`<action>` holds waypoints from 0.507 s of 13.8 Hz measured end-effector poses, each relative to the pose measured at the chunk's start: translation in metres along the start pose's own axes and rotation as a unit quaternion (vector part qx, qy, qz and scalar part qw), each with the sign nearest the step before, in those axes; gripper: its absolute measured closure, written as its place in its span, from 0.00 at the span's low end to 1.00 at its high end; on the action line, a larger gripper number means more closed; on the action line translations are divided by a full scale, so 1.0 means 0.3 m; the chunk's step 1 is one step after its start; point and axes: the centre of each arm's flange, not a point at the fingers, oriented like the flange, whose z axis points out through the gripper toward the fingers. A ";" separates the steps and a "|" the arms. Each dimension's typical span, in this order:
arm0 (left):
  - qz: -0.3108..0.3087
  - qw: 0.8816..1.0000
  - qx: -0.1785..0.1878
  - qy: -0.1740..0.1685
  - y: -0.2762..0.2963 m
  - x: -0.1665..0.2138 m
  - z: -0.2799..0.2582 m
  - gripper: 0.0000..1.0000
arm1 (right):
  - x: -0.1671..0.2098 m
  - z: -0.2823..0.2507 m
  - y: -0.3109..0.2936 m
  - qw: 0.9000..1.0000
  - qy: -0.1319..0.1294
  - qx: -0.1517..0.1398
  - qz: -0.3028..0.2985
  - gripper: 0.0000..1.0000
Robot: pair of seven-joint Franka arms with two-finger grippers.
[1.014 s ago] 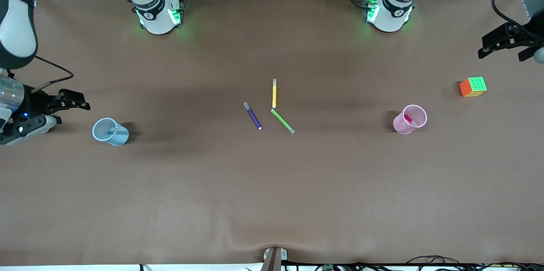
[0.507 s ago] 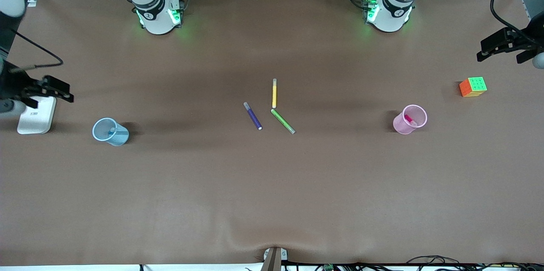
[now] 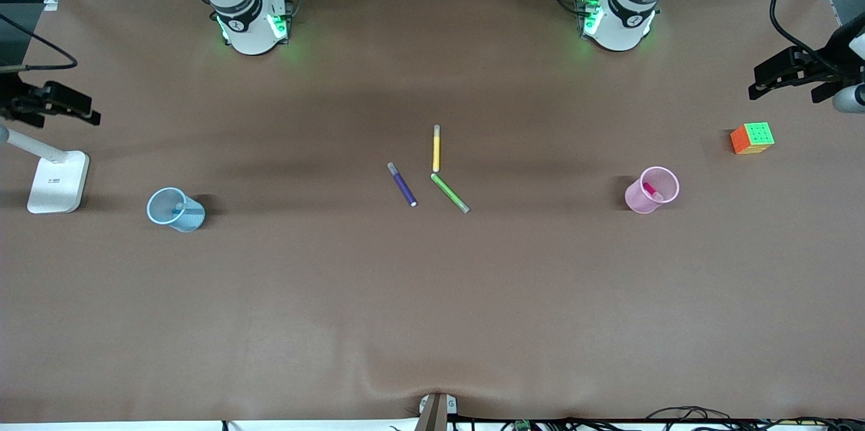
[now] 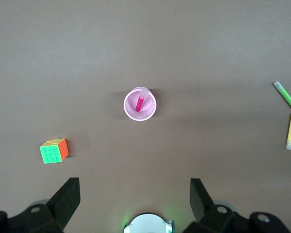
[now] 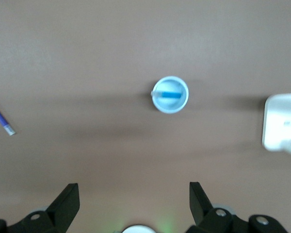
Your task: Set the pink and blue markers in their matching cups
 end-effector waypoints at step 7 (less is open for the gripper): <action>-0.034 0.999 0.000 -0.002 -0.024 0.005 0.007 0.00 | -0.050 -0.058 -0.091 1.000 0.001 -0.004 0.011 0.00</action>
